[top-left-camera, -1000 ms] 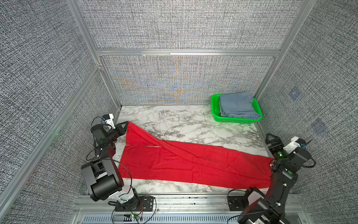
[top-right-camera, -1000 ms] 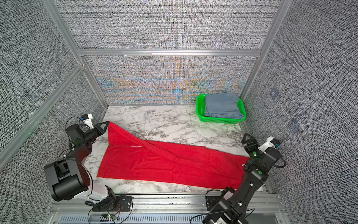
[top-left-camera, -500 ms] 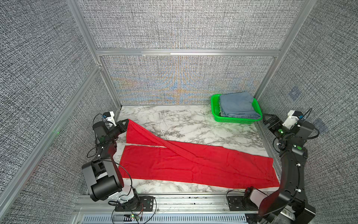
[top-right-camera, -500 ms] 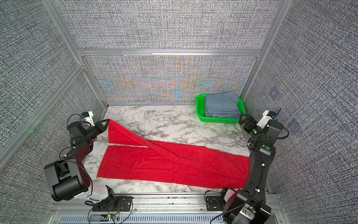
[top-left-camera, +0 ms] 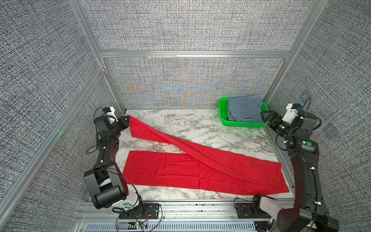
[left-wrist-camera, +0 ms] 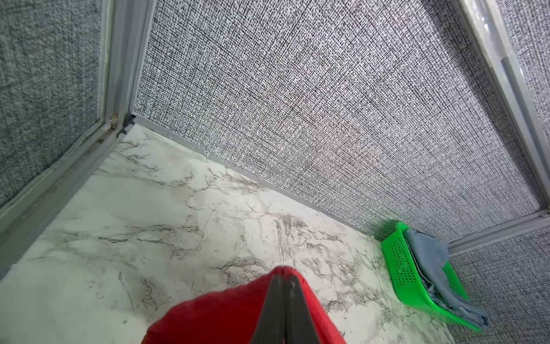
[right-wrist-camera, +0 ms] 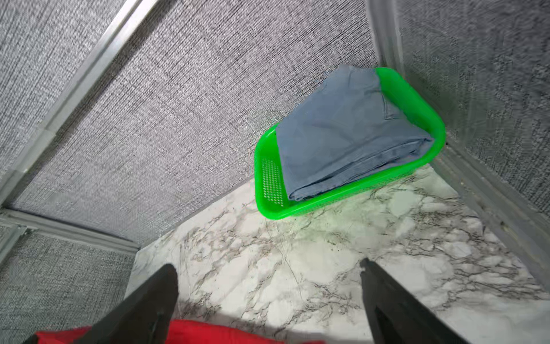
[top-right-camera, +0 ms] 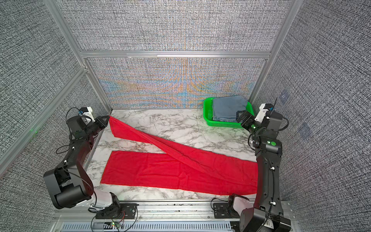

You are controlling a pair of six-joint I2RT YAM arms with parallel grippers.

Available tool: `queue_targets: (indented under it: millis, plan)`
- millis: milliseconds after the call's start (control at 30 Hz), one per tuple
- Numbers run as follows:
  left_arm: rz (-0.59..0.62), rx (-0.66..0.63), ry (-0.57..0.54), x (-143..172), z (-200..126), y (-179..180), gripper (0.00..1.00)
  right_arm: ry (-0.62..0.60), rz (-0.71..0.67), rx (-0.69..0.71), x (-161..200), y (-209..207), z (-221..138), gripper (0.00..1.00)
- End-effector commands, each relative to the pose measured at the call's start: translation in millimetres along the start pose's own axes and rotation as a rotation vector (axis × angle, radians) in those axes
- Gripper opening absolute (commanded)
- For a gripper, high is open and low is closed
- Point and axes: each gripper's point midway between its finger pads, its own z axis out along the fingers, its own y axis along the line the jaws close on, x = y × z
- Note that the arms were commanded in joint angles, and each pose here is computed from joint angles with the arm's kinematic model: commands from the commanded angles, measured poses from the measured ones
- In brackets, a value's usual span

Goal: Roll up the long pants
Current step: Fold the long pant at the center of the board.

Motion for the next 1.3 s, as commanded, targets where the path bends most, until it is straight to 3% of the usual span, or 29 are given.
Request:
queue_targets:
  millis: [0, 133, 200, 333, 400, 567, 733, 967, 1100, 1267]
  plan:
    - [0.027, -0.098, 0.004, -8.6, -4.3, 8.9, 0.02, 0.022, -0.077, 0.024, 12.1, 6.1, 0.7, 0.98]
    - [0.072, -0.097, 0.09, -24.4, 0.1, -1.0, 0.02, 0.013, -0.099, -0.006, 21.0, 15.9, -3.6, 0.99]
    - [0.096, -0.036, 0.152, -30.1, -0.5, -18.6, 0.02, -0.014, -0.099, -0.015, 22.6, 15.7, -7.9, 0.99]
    - [0.148, -0.019, 0.242, -19.4, -16.6, -33.1, 0.02, -0.095, -0.135, 0.013, 16.4, 11.0, -20.9, 0.99]
    - [0.191, -0.103, 0.249, -11.5, -31.1, -24.3, 0.02, -0.133, -0.146, 0.045, 12.6, 5.3, -26.3, 0.99]
    - [0.301, -0.155, 0.288, 4.3, -68.7, -35.0, 0.02, -0.141, -0.149, 0.066, 20.8, -6.3, -23.5, 0.99]
    - [0.352, -0.192, 0.172, 8.5, -95.9, -43.7, 0.02, -0.144, -0.114, 0.08, 33.5, -20.0, -18.2, 0.99]
    - [0.332, -0.434, 0.238, 53.4, -128.1, 2.2, 0.02, -0.128, -0.109, 0.103, 50.2, -37.9, -6.3, 0.99]
    - [0.33, -0.593, 0.25, 51.5, -138.0, 29.5, 0.02, -0.107, -0.111, 0.12, 58.0, -48.0, 1.4, 0.99]
    - [0.286, -0.656, 0.293, 51.7, -140.8, 40.4, 0.02, -0.12, -0.123, 0.144, 54.6, -55.4, -1.0, 0.99]
